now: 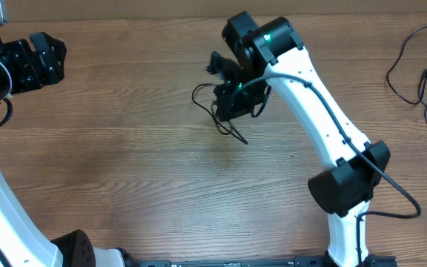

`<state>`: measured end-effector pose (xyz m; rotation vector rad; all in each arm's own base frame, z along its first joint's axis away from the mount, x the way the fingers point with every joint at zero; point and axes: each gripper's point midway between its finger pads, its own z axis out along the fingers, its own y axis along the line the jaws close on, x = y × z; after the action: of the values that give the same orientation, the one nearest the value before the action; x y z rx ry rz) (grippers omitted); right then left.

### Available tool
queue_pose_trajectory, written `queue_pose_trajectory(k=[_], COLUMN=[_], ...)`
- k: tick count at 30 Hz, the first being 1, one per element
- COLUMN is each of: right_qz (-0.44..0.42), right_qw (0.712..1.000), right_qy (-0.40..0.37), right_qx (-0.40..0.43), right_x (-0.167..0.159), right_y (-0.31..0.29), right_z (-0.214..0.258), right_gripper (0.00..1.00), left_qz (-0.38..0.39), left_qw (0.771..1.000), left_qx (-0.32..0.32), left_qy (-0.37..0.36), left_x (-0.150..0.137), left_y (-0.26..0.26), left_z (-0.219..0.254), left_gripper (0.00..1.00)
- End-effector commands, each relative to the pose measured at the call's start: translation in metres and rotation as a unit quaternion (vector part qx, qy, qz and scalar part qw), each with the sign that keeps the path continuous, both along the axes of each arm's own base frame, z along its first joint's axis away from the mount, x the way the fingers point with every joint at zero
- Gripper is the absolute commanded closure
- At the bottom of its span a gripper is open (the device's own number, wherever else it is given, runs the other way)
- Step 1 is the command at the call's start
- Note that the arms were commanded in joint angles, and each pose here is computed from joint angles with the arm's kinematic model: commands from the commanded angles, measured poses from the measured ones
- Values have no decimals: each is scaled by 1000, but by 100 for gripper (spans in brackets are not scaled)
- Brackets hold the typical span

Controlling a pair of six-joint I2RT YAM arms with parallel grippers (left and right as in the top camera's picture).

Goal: Untangle cables
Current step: 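Lift the cable high with the right gripper, dangling it upward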

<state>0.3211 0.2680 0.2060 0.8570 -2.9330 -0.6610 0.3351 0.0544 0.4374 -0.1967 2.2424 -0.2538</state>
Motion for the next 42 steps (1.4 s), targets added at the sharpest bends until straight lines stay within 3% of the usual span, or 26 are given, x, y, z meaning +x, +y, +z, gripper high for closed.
queue_pose_trajectory(k=[1,5,7,13,16,19,22,27,34,42], right_qz=[-8,-136,-142,-51,16,63,109,56,-10,-69], right_qw=[994,968,976,995,989,987,987,984,923,865], right_qy=[-110,-193,-155,63,106,98,37,-162,-373,-479], right_qx=[17,-81,-62,62,105,110,116,51,93,134], right_x=[18,89,91,22,-17,-38,-41,17,56,74], right_y=[-8,-68,-71,-9,27,51,70,64,41,5], right_z=[49,38,23,-36,-41,-34,-13,43,174,253], right_gripper=[96,96,96,96,96,96,96,96,96,96], left_qz=[-15,-24,-25,-25,-25,-25,-25,-26,-34,-102], left_qw=[1000,1000,1000,1000,1000,1000,1000,1000,999,991], left_qx=[5,-3,-1,-2,-2,-2,-2,-3,-1,-14], left_qy=[-9,-5,-3,-2,-2,-1,-1,-4,-26,-80], left_x=[-3,-5,-6,-6,-6,-7,-7,-6,1,33], left_y=[-6,-11,-11,-11,-11,-11,-11,-11,-12,-39], left_z=[5,3,2,2,2,2,2,3,11,27], left_gripper=[12,13,12,12,12,12,13,13,12,15])
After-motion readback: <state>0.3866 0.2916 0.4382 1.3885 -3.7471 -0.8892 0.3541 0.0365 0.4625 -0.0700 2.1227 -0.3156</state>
